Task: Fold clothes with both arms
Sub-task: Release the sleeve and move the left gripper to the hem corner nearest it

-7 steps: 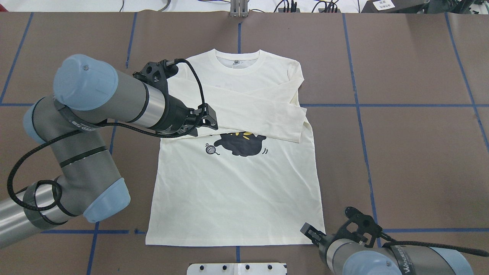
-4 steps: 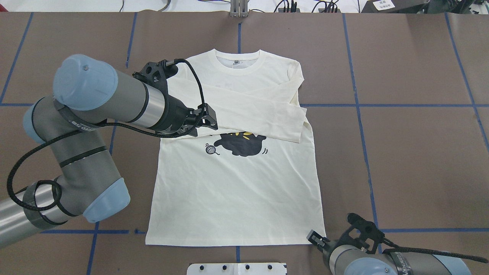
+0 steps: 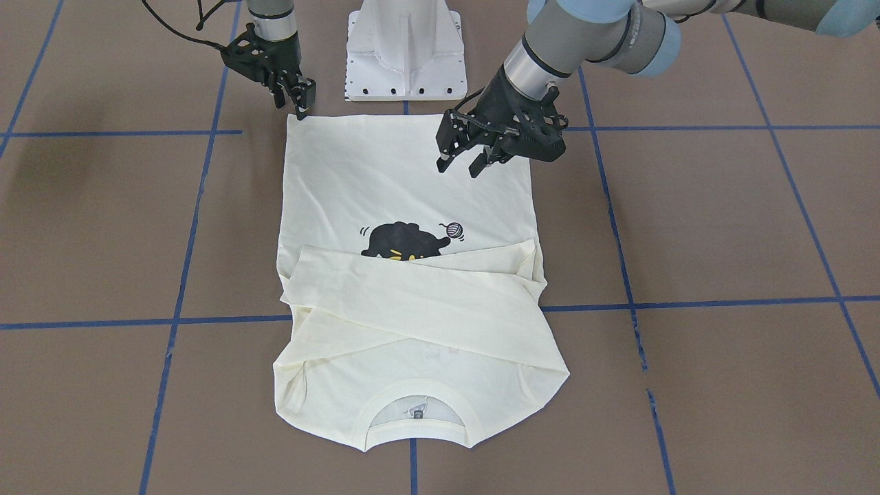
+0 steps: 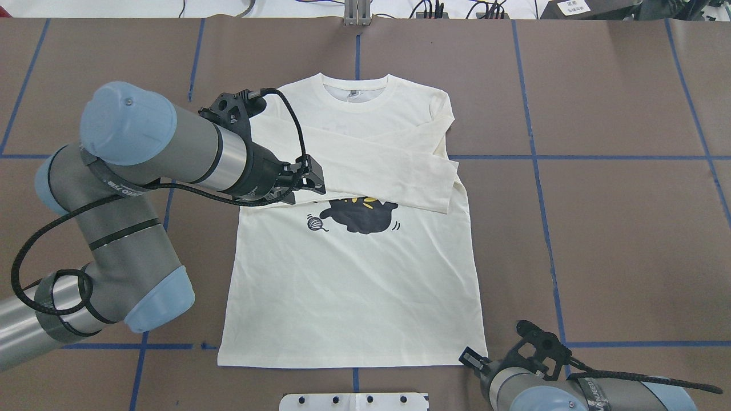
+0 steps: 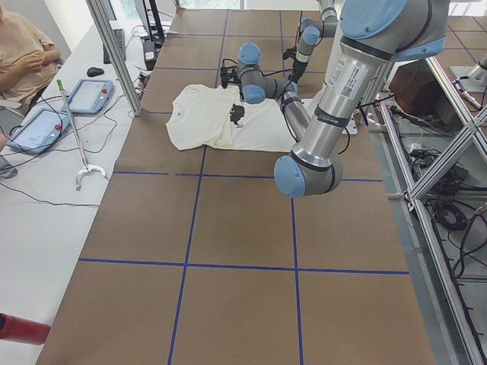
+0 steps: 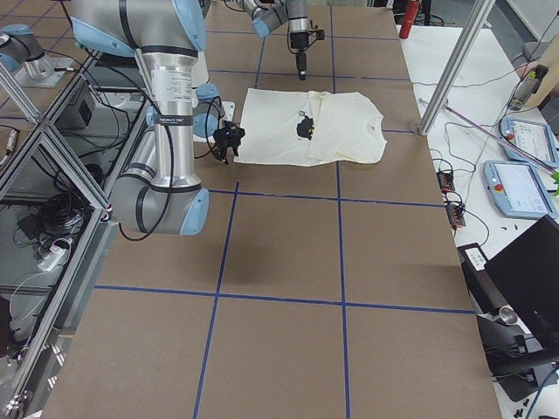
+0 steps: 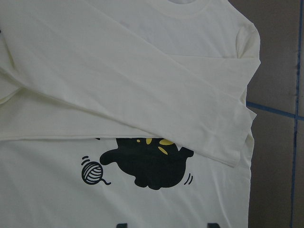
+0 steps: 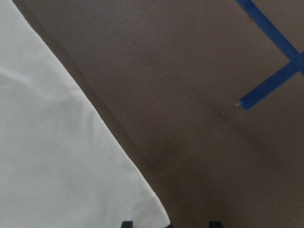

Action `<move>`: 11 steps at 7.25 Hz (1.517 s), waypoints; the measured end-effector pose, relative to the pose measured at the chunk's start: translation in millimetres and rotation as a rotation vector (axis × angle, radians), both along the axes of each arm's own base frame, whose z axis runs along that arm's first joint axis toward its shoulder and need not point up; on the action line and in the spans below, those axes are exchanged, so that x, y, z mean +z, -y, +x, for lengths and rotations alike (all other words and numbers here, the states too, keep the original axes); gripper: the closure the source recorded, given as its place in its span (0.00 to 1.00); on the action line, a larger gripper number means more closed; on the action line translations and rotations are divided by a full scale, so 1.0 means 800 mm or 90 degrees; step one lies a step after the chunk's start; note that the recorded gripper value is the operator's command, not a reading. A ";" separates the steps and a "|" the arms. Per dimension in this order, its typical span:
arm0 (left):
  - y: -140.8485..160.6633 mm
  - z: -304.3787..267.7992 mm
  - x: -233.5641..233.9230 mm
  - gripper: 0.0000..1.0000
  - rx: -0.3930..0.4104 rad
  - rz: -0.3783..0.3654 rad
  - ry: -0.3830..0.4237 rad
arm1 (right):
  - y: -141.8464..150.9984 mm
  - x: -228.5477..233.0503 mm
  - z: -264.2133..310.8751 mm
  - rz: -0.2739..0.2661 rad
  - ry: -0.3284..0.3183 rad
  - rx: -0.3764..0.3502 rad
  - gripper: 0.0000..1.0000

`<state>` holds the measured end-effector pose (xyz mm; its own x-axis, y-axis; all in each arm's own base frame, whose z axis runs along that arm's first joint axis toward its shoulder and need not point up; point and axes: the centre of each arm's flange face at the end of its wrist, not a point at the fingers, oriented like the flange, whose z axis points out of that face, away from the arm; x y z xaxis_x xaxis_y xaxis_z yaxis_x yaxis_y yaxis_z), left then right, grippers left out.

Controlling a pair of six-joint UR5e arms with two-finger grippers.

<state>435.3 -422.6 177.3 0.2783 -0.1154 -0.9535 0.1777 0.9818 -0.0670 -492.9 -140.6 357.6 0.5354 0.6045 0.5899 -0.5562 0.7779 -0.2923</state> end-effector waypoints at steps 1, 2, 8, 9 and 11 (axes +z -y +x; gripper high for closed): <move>0.000 0.000 0.000 0.36 0.000 0.000 0.000 | 0.002 0.000 0.000 0.000 0.000 0.003 0.57; 0.001 0.000 0.001 0.36 0.000 0.000 0.001 | 0.006 0.000 0.001 0.001 -0.001 0.007 0.59; 0.002 0.004 0.005 0.36 0.001 -0.002 0.004 | 0.013 -0.001 0.000 0.001 0.001 0.013 1.00; 0.002 0.003 0.004 0.36 0.000 -0.002 0.004 | 0.013 -0.006 -0.001 0.000 0.006 0.012 1.00; -0.002 0.000 0.009 0.36 -0.017 -0.011 0.007 | 0.017 -0.025 0.000 -0.002 0.026 0.013 1.00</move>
